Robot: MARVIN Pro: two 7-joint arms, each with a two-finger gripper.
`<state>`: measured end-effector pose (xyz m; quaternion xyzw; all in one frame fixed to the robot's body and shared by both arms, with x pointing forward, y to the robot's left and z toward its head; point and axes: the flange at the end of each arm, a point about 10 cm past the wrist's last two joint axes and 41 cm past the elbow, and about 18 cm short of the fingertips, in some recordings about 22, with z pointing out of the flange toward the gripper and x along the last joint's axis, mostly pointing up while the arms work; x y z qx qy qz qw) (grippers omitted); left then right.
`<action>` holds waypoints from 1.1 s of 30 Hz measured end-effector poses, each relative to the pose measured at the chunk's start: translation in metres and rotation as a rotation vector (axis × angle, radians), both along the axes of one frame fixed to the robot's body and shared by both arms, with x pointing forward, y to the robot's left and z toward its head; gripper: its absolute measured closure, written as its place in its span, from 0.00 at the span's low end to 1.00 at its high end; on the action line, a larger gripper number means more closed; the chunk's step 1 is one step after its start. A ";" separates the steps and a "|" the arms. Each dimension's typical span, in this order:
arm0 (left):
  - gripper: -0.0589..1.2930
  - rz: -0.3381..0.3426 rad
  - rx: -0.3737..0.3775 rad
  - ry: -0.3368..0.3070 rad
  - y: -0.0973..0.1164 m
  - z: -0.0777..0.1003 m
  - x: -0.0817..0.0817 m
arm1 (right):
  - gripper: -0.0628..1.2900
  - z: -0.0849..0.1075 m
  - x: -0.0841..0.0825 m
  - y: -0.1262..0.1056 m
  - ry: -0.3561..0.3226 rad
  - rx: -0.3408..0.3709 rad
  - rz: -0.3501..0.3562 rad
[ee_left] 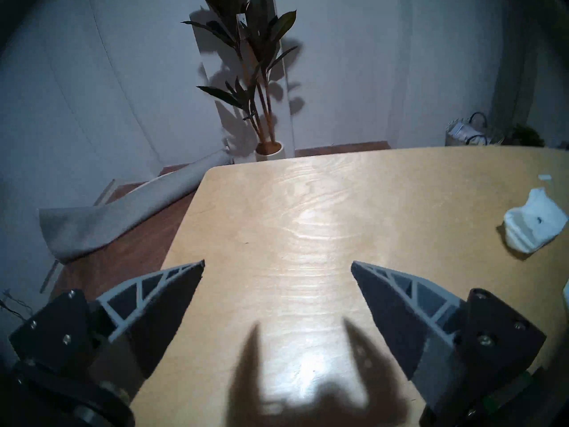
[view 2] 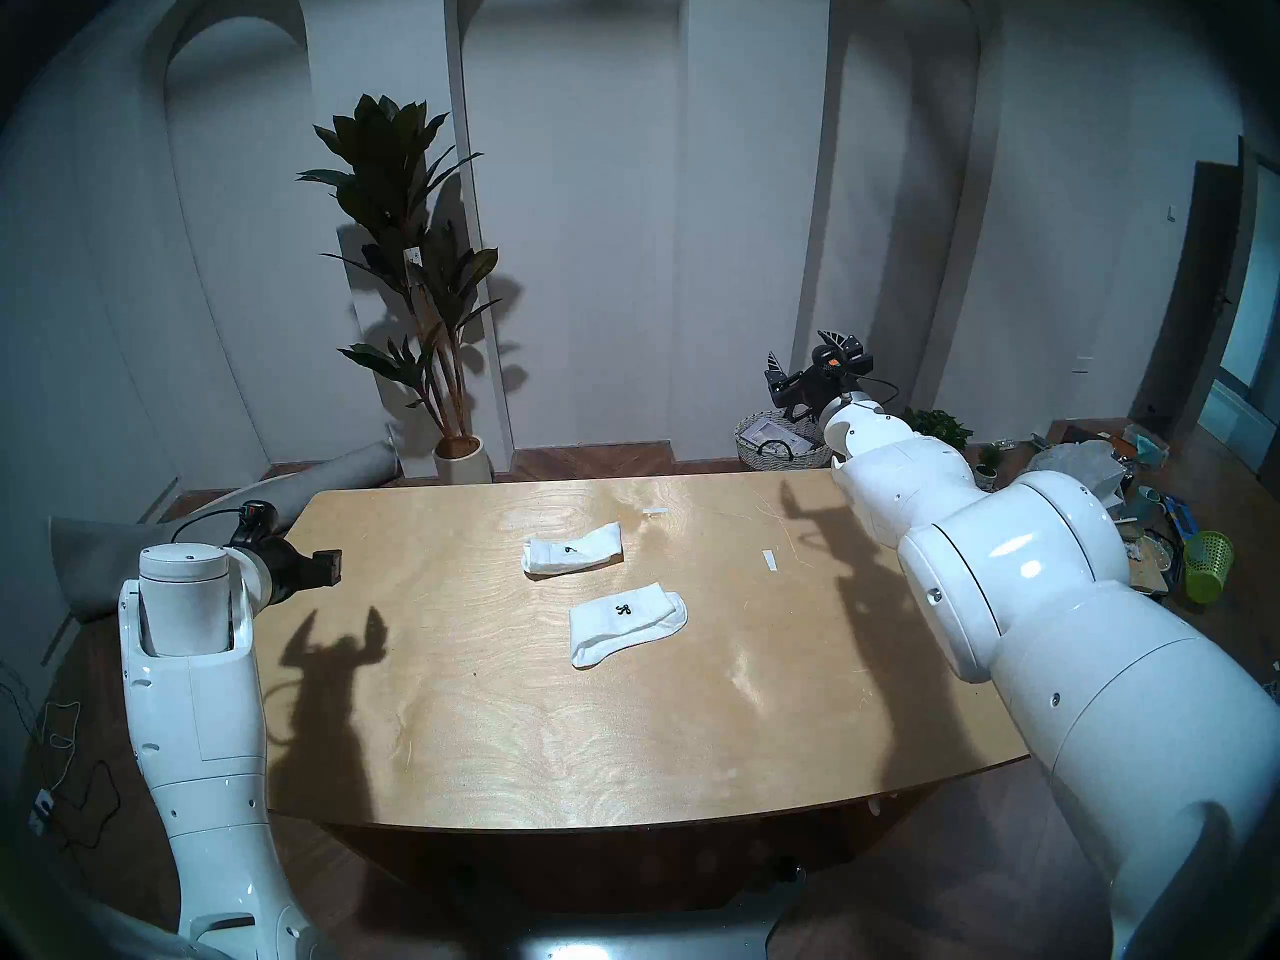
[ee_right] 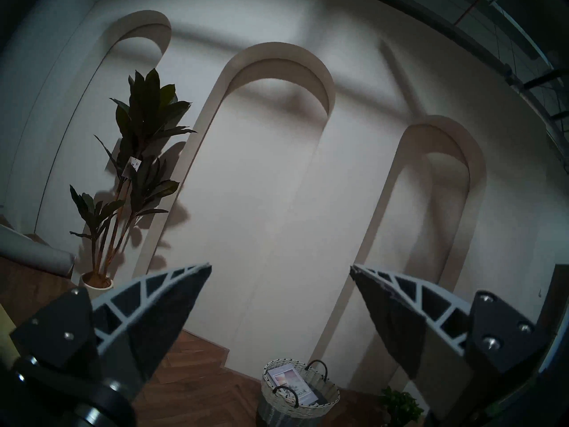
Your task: Fold socks in half once and place them neatly on the table
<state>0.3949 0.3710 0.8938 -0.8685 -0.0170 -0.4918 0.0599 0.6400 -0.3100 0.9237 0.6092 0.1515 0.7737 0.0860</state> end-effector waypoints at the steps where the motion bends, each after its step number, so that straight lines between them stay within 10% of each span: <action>1: 0.04 -0.008 -0.022 -0.015 -0.002 0.002 0.001 | 0.05 -0.001 0.000 0.003 0.004 0.015 -0.001; 16: 0.04 -0.134 -0.285 -0.238 -0.039 0.029 0.020 | 0.05 -0.001 0.009 0.039 0.045 0.256 -0.008; 33: 0.04 -0.239 -0.371 -0.378 -0.081 0.027 0.053 | 0.05 -0.006 0.013 0.050 0.152 0.404 0.024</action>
